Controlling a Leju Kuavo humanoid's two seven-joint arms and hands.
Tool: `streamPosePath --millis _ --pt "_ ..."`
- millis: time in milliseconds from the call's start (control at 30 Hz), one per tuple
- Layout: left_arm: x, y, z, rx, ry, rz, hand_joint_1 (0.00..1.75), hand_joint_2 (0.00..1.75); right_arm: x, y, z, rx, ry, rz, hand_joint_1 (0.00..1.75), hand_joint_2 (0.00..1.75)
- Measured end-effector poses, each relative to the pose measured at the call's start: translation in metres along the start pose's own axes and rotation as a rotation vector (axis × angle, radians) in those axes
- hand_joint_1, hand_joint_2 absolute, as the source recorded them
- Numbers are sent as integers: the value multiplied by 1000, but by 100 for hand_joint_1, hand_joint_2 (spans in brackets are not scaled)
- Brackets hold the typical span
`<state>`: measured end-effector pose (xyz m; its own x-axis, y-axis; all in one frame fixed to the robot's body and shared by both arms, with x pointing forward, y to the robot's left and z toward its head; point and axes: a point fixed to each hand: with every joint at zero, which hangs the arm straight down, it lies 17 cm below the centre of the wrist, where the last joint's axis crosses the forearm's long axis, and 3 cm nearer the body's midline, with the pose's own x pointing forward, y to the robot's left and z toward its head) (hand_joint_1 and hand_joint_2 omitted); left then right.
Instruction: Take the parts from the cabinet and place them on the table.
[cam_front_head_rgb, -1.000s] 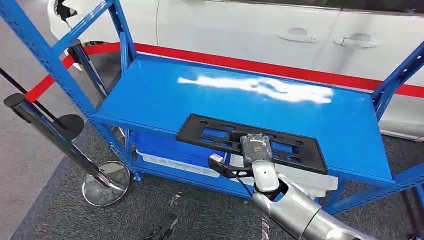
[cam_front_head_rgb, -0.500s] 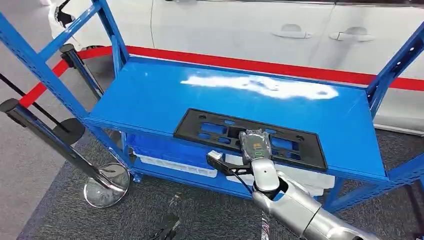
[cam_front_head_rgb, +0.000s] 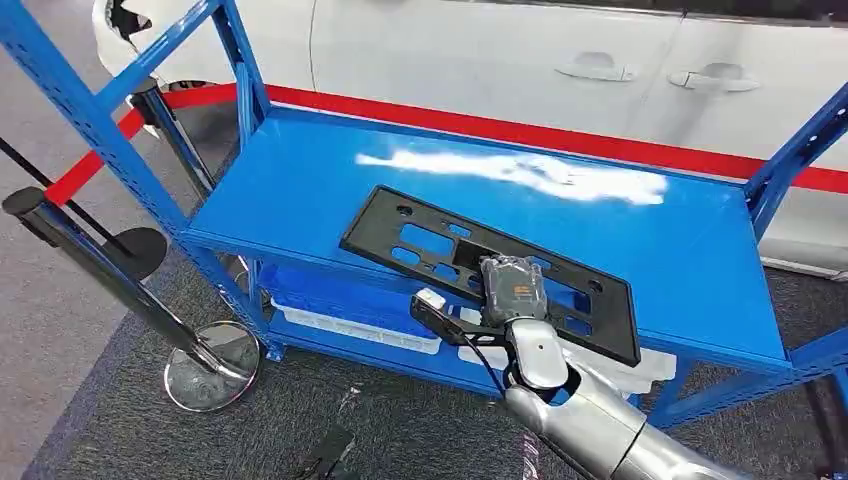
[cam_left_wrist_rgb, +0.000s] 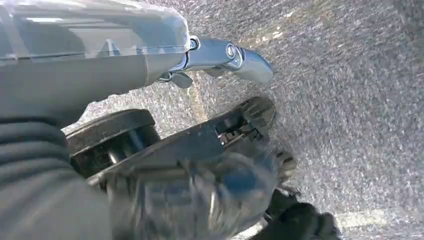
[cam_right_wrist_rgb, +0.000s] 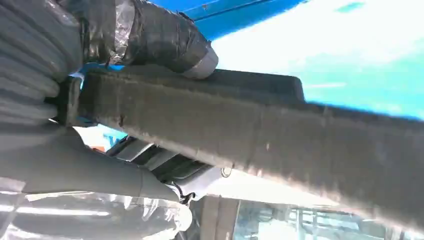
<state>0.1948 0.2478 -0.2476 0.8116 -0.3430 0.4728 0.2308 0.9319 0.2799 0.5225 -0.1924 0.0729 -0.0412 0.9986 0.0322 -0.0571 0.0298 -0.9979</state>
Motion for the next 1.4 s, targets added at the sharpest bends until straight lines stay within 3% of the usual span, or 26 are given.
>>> streamPosePath --millis 233,400,600,767,967,1133,1400 --pt "25 2 2 11 -164 -30 0 175 3 -64 2 -176 -7 -262 164 175" --pt "29 4 5 30 -211 -18 0 175 -1 -126 15 -338 -44 -383 164 175" --pt "24 8 7 55 -215 17 0 175 12 -212 60 -567 -166 -503 164 175" --pt "16 16 5 88 -173 42 0 175 20 -276 122 -807 -314 -616 164 175" --pt "-9 19 7 114 -83 104 0 175 32 -310 196 -983 -452 -647 164 175" --pt "-25 18 9 118 -35 104 0 175 38 -322 235 -1033 -530 -722 164 175" --pt "-39 15 10 105 30 73 0 175 35 -336 255 -1051 -564 -858 164 175"
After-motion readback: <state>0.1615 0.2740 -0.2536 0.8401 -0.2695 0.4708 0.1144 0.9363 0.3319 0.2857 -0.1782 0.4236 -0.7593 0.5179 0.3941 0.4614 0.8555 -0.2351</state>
